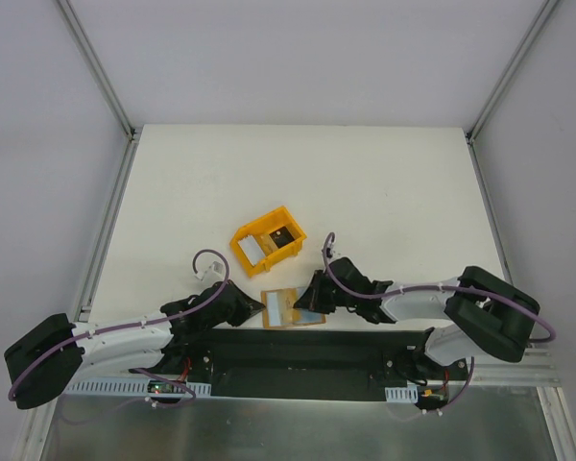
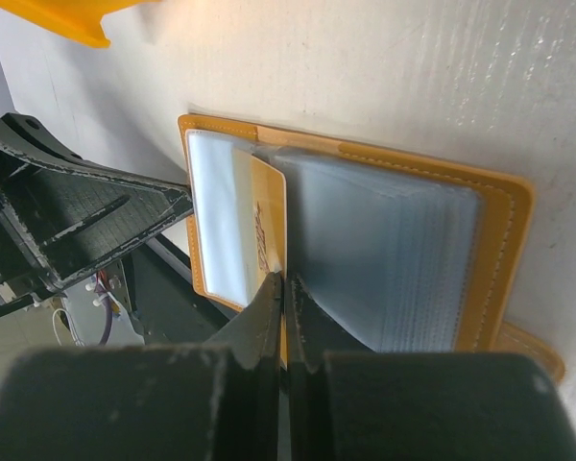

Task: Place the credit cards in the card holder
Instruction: Insert the credit card into the card holder, then close the card holder at the center of the board.

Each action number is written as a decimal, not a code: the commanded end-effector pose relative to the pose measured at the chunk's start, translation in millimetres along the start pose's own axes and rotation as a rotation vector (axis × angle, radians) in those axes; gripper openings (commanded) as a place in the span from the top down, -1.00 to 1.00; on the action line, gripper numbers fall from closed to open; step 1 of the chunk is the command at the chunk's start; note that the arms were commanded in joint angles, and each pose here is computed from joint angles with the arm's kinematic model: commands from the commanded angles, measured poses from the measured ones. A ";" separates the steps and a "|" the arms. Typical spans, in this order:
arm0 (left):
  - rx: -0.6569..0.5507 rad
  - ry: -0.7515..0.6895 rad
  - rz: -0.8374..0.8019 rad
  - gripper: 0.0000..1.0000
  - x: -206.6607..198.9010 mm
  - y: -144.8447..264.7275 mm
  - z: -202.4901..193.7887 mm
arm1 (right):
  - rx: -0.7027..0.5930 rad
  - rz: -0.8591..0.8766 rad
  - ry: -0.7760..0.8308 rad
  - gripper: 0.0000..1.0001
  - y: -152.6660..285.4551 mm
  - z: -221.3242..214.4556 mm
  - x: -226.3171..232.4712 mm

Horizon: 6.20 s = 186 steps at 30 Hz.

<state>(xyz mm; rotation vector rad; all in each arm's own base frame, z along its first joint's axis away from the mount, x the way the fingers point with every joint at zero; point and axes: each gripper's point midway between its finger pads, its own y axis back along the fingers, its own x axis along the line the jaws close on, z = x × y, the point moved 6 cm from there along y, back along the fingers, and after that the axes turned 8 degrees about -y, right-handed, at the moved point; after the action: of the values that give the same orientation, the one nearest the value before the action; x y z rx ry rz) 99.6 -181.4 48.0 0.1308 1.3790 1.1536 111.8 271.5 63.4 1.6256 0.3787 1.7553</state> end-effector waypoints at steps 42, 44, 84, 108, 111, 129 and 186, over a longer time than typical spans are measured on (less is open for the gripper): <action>0.019 -0.015 0.162 1.00 44.0 -0.9 -6.8 | 0.136 -0.058 0.215 0.24 -29.7 -15.3 41.3; 0.019 -0.016 0.161 1.00 43.7 -0.9 -6.7 | 0.141 -0.019 0.221 0.24 -29.0 -16.1 47.5; 0.025 -0.226 0.034 1.00 -41.3 22.0 14.4 | -0.101 -0.514 0.316 0.70 56.8 15.7 -4.6; 0.194 -0.419 0.038 1.00 -128.2 -6.6 -10.9 | -0.257 -0.217 0.221 0.99 49.0 27.1 1.1; 0.257 -0.418 0.049 0.92 -131.2 -20.6 -22.0 | -0.281 -0.214 0.201 0.99 51.8 28.1 -5.3; 0.213 -0.437 0.027 0.00 -125.2 -20.0 -20.5 | -0.286 -0.186 0.195 0.99 55.0 30.0 -3.0; 0.200 -0.569 0.255 0.60 -85.2 -40.2 -19.1 | -0.015 -0.134 0.274 0.98 19.8 14.0 33.2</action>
<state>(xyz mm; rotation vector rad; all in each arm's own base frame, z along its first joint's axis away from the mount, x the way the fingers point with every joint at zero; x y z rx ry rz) 131.8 -276.9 79.4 0.7023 0.9779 1.0408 119.9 245.1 86.5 1.2167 0.5876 1.7836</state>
